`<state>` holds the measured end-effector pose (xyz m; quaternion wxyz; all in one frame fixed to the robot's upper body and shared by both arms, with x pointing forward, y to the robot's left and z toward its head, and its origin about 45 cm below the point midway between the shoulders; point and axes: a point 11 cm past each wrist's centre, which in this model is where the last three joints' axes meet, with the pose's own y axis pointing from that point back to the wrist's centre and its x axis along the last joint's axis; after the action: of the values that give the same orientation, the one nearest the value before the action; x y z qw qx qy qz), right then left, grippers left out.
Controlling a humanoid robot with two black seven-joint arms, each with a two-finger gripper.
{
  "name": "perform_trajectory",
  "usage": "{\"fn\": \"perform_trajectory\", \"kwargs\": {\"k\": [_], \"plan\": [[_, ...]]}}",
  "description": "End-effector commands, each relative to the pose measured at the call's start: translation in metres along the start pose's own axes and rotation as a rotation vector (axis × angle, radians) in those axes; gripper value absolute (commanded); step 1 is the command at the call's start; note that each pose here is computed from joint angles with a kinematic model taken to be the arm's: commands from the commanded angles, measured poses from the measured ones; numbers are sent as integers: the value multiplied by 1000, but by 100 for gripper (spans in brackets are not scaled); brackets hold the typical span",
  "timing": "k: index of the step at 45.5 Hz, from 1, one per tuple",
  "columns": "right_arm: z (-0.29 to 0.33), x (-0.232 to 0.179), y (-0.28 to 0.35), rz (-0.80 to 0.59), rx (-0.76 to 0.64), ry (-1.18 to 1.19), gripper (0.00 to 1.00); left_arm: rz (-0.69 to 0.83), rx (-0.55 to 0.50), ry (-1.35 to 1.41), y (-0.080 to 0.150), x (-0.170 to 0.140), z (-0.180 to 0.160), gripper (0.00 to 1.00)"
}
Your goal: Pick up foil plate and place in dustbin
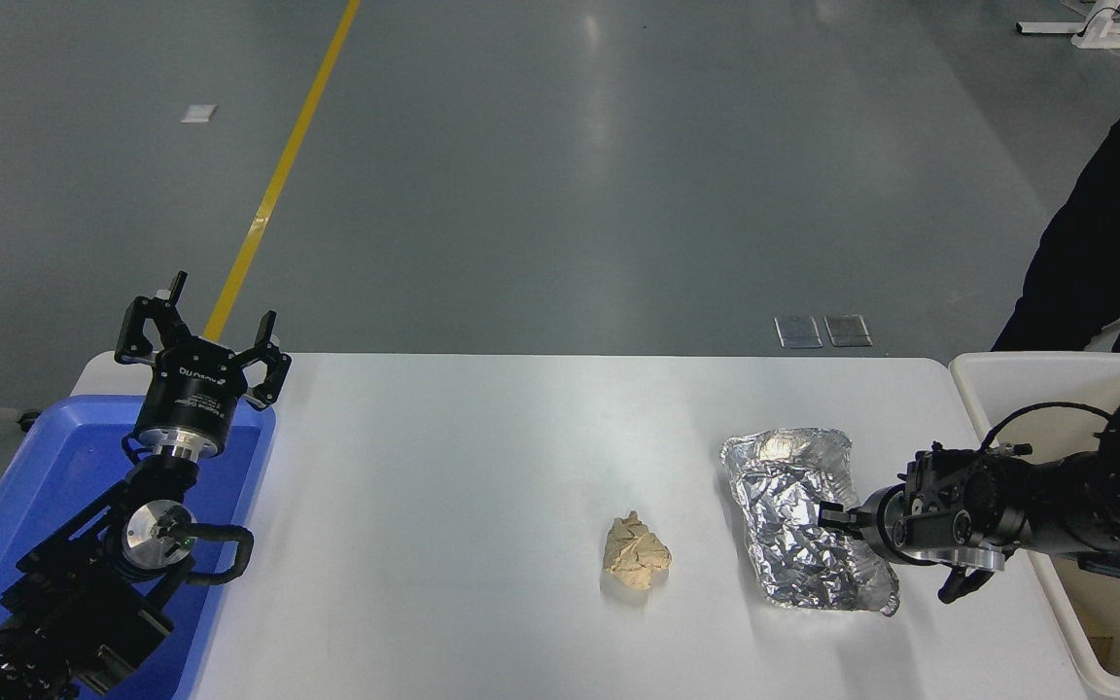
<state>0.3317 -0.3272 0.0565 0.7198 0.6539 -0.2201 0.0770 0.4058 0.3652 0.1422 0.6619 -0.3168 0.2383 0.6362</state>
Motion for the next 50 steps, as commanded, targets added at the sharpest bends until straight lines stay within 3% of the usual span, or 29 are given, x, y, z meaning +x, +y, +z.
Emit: {"fn": "perform_trajectory", "kwargs": {"k": [1,18,34,50], "plan": [[-2,9,3,22,23,4,0,0,0,0,0,0,0,98],[12,59,34,94,31,-44,0,0,0,0,0,0,0,98],[14,134,133,40,121,-82,0,0,0,0,0,0,0,98],[16,203,240,81,239,-121,0,0,0,0,0,0,0,98]]}}
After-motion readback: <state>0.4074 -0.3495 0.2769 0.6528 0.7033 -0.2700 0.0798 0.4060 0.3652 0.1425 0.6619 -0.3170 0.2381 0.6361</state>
